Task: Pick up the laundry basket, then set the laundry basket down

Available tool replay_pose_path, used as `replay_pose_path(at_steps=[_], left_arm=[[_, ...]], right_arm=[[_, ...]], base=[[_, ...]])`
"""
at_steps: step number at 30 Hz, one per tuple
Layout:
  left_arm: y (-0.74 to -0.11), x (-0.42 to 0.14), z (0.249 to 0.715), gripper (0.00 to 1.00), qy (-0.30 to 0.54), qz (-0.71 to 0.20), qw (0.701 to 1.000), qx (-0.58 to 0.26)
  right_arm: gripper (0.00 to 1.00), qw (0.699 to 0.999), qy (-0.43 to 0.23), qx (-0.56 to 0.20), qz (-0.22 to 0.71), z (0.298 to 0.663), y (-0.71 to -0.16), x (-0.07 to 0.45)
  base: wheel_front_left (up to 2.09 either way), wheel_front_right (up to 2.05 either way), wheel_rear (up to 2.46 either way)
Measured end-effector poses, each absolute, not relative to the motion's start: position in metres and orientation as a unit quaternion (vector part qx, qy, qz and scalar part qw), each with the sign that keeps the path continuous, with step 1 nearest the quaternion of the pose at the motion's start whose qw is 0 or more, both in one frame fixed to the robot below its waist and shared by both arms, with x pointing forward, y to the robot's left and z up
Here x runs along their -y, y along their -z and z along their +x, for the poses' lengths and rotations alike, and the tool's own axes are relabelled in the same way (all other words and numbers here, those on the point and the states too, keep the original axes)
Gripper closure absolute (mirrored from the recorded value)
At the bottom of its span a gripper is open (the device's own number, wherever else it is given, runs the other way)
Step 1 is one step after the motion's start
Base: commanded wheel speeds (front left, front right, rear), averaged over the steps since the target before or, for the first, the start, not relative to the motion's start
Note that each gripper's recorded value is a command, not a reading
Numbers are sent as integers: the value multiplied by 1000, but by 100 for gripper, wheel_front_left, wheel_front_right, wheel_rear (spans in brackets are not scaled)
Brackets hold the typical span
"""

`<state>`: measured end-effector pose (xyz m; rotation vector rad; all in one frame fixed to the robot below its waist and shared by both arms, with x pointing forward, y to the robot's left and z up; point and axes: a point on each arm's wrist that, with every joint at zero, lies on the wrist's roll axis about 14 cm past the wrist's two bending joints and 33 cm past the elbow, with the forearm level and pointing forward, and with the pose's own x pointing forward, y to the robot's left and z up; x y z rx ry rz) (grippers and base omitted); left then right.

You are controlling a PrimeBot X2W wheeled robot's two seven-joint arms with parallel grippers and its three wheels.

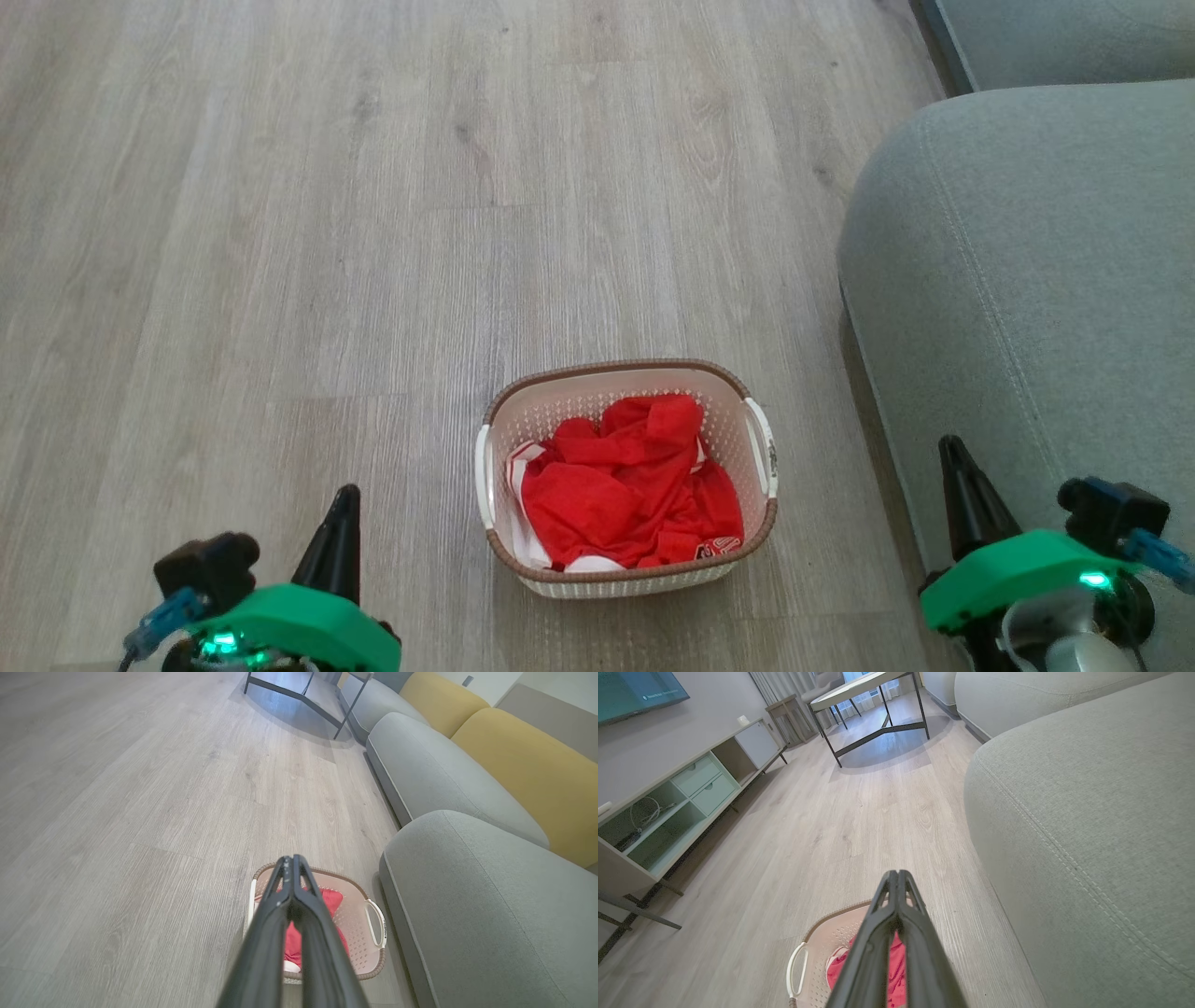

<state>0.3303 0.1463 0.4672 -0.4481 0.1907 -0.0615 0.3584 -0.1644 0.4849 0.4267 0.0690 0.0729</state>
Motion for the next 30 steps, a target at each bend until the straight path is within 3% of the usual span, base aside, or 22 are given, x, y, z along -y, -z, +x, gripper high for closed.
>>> replay_pose_path(at_steps=[30], left_arm=[[-457, -159, 340, 100, -1, -376, 919, -116]], right_arm=[[100, 925, -4, -43, 378, 363, -480, 177]], base=[[0, 0, 0]])
